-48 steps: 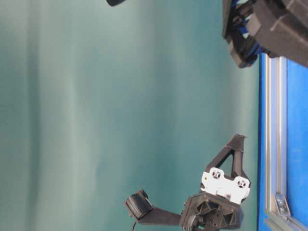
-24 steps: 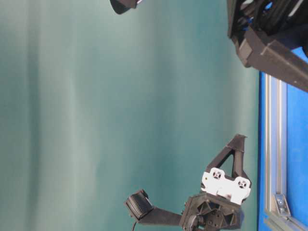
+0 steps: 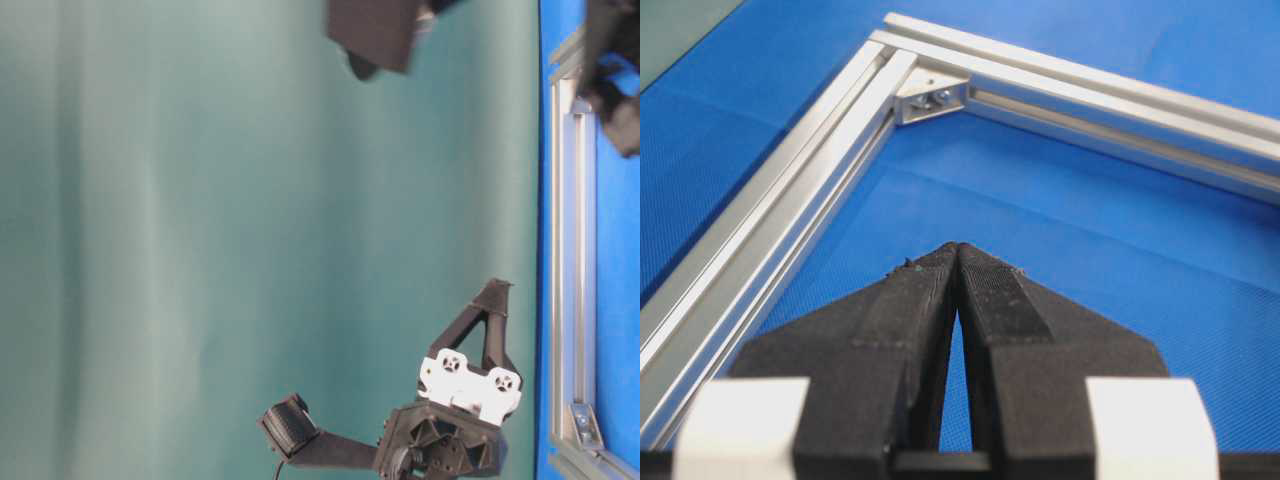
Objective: Insert the wire through the string loop located on the left side.
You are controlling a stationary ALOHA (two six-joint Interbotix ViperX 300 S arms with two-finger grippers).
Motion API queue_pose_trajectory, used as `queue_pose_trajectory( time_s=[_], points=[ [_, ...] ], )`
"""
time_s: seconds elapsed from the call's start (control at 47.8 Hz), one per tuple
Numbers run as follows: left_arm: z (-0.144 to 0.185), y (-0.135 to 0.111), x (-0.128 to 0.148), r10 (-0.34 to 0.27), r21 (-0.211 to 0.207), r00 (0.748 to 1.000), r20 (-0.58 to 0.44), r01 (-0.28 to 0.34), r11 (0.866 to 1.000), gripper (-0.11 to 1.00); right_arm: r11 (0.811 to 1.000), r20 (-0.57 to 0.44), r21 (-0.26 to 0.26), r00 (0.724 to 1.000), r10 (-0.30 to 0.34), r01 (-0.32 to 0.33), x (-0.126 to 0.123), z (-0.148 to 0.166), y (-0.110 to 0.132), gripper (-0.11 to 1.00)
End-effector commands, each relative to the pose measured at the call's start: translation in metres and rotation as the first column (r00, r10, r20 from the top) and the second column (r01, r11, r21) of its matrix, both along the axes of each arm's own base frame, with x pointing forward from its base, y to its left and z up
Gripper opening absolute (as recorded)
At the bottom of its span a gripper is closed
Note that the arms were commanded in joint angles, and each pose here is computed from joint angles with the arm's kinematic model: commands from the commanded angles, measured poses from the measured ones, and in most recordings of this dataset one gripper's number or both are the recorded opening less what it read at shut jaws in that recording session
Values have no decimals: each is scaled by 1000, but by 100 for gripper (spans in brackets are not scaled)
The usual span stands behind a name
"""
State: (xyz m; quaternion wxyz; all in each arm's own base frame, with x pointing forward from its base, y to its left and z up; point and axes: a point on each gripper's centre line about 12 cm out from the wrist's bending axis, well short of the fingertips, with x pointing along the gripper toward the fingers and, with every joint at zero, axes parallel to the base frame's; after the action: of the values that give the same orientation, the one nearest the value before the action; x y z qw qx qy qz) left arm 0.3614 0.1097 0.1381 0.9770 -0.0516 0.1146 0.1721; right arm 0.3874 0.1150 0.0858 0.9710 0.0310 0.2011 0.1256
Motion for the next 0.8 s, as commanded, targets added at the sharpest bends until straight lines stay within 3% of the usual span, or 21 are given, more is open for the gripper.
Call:
queue_pose_trajectory(
  time_s=[0.0, 0.398, 0.565, 0.649, 0.774],
  points=[
    [13, -1, 2, -6, 12, 999, 36, 5, 1000, 0, 1000, 18, 19, 1000, -13, 13, 7, 5, 3, 91],
    [11, -1, 0, -6, 9, 1000, 26, 6, 1000, 0, 999, -5, 21, 1000, -25, 25, 7, -4, 2, 90],
    [10, -1, -1, -4, 7, 1000, 22, 4, 1000, 0, 999, 0, 22, 1000, -24, 24, 11, -5, 3, 84],
    [10, -2, -1, -6, 6, 1000, 17, 6, 1000, 0, 1000, 5, 20, 1000, -21, 21, 13, -4, 4, 72],
    [9, -2, -3, -6, 5, 1000, 14, 6, 1000, 0, 1000, 4, 12, 1000, -14, 14, 11, -5, 4, 35]
  ],
)
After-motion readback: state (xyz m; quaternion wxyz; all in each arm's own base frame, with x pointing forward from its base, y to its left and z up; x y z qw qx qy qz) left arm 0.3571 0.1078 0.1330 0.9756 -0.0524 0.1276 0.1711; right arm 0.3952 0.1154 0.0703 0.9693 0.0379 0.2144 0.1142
